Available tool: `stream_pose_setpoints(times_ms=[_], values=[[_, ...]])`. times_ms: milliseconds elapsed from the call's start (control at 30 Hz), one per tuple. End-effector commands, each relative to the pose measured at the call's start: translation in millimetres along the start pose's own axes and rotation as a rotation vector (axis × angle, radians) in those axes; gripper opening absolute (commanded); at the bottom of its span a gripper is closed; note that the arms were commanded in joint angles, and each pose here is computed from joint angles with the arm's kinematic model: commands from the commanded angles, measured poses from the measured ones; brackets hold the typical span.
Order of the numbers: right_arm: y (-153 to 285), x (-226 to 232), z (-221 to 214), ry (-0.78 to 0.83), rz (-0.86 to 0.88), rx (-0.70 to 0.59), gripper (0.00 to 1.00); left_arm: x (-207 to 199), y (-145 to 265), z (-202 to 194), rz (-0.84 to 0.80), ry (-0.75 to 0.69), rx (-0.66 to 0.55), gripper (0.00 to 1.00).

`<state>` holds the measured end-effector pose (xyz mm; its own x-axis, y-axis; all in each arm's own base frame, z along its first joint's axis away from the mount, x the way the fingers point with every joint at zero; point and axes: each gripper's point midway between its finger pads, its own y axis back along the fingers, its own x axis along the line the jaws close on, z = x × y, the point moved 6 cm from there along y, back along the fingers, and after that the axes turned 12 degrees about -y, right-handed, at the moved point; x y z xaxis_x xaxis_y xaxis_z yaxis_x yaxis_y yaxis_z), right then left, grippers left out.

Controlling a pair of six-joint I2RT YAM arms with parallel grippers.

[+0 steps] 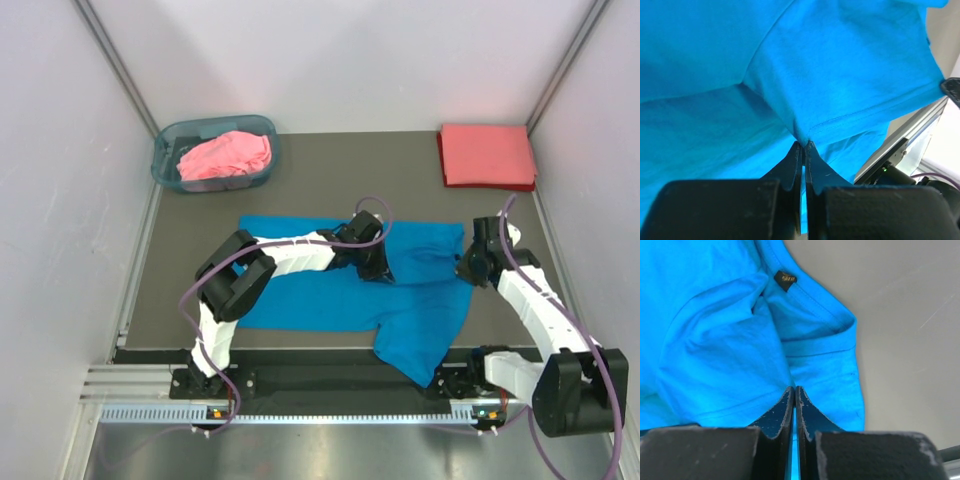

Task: Fold and stack the t-shirts
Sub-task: Fold the tshirt

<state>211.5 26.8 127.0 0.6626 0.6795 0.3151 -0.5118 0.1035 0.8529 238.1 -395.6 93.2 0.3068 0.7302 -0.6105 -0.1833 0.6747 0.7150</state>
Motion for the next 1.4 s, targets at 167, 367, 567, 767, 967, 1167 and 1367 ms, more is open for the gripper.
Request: stream_pose_setpoints(times_ms=[167,367,567,767,967,1167,1367], values=[[5,-12,-16,0.014,-0.006,0.039,0.00,-6,24,1,0.045,-0.056,0.003,0.00],[9,-21,-24,0.046,-0.004,0.049,0.00,-9,27,-2,0.026,-0.060,0.028,0.00],[21,-28,-28,0.046,0.013,0.038,0.00,-8,29,-5,0.019,-0.065,0.041,0.00],[26,-30,-30,0.034,0.030,0.032,0.00,-7,29,-6,0.030,-0.067,0.051,0.00],[25,-29,-37,-0.022,0.058,0.054,0.00,1,23,-11,0.057,-0.055,0.071,0.00],[19,-29,-53,-0.086,0.105,0.119,0.00,9,21,-15,0.096,-0.062,0.072,0.00],[22,-30,-54,-0.109,0.113,0.118,0.00,14,19,-15,0.117,-0.064,0.075,0.00]])
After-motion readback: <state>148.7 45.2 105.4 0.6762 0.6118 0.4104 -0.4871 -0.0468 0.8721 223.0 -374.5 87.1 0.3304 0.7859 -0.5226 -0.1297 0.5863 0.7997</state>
